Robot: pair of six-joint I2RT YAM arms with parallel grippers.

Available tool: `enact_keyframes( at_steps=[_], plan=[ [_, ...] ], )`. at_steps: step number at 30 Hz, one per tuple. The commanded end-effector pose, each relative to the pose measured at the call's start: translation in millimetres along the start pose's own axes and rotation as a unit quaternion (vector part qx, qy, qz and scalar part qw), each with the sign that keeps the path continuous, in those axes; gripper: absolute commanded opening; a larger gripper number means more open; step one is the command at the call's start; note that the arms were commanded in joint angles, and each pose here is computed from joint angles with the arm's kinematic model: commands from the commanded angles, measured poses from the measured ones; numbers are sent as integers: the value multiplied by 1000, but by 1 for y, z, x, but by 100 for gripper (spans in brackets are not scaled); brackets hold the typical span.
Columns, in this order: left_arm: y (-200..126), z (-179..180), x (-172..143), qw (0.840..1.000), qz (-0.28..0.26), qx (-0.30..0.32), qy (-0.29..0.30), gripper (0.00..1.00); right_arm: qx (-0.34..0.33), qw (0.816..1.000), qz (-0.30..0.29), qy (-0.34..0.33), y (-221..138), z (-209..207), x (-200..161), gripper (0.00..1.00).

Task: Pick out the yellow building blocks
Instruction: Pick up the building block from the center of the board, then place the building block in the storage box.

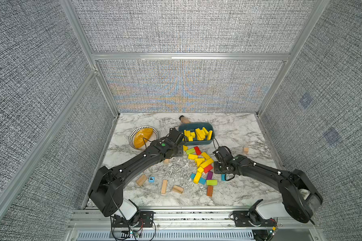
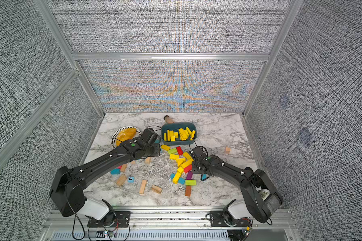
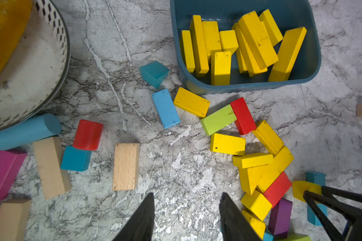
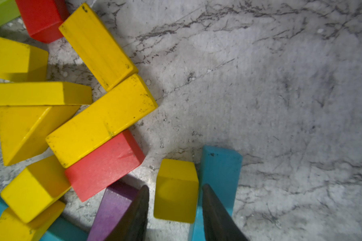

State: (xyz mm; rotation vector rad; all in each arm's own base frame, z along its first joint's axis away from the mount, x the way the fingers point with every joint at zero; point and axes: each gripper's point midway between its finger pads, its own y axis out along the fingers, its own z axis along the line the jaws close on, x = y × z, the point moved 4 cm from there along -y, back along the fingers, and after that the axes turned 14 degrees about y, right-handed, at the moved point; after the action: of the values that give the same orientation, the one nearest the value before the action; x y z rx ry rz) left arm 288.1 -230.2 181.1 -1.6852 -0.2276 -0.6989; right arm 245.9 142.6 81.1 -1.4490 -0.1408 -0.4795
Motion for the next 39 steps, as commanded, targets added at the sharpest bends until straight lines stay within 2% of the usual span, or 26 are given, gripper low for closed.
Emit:
enact_keyframes(
  at_steps=[1, 17, 24, 26, 32, 39],
  plan=[
    [0, 0, 4, 1000, -9, 3, -2, 52, -5, 1000, -8, 8, 2, -1, 2, 44],
    [-3, 2, 6, 1000, -12, 9, 3, 52, -6, 1000, -1, 1, 8, 1, 0, 34],
    [-3, 3, 5, 1000, -11, 12, 4, 52, 3, 1000, -23, 1, -3, 5, 11, 24],
    [-3, 3, 5, 1000, -12, 12, 7, 52, 8, 999, -47, 2, -14, 7, 21, 23],
    [2, -2, 5, 1000, -6, -2, 16, 52, 49, 990, -129, -12, -48, 44, 81, 23],
    [2, 1, -4, 1000, 1, 2, 18, 52, 103, 983, -148, -42, -38, 102, 146, 23]
  ],
)
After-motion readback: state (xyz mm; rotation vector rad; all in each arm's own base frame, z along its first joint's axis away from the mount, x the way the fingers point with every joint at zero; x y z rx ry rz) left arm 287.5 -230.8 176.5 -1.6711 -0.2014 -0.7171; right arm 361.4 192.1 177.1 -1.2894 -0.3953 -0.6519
